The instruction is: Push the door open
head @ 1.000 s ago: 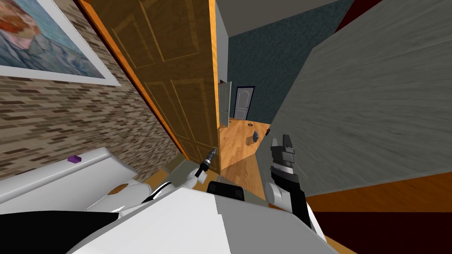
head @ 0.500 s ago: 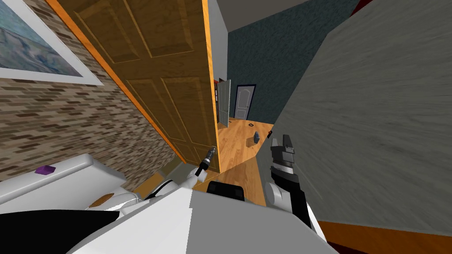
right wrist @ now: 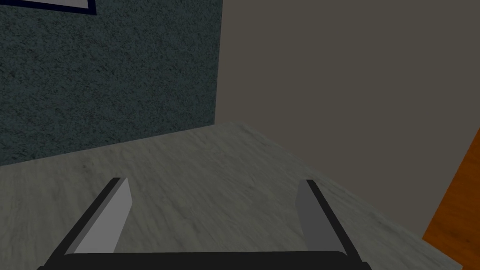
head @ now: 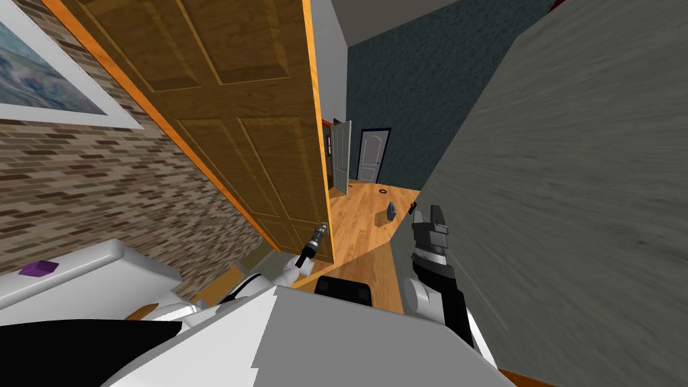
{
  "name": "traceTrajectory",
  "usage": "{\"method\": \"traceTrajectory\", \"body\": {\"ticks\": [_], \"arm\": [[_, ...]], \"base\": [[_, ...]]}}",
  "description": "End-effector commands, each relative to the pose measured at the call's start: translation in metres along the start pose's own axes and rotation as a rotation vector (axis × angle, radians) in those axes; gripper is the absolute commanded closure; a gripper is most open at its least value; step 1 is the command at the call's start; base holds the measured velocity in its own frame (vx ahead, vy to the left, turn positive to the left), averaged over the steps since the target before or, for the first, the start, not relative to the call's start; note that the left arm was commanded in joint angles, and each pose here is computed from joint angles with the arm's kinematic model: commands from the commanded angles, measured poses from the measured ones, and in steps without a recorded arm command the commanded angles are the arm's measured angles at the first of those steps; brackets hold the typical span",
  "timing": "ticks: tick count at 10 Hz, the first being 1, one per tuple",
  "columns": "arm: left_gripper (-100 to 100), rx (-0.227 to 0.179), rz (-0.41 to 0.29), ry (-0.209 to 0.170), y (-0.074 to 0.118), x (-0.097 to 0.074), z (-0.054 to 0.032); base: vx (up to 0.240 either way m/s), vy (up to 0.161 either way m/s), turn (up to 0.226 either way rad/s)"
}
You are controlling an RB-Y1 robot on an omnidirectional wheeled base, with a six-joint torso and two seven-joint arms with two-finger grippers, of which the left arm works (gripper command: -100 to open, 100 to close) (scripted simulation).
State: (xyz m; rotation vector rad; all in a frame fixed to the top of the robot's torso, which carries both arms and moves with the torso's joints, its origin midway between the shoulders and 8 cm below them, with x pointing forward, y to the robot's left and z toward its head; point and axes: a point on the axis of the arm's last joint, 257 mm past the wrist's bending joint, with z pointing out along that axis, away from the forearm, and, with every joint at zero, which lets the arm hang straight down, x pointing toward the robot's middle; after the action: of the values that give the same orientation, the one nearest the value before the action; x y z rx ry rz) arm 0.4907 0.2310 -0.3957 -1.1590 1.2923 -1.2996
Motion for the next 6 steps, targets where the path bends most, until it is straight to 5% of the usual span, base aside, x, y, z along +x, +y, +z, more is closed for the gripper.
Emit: {"method": "traceTrajectory", "body": {"ticks": [1,6], "arm": [[100,0.006,0.007,-0.027,-0.003,-0.013,-0.0014],[100,0.005,0.008,-0.063,-0.003,-0.027,-0.0028]], "base": [[0.11,-0.068,0.041],[0.088,-0.049,0.029]]}}
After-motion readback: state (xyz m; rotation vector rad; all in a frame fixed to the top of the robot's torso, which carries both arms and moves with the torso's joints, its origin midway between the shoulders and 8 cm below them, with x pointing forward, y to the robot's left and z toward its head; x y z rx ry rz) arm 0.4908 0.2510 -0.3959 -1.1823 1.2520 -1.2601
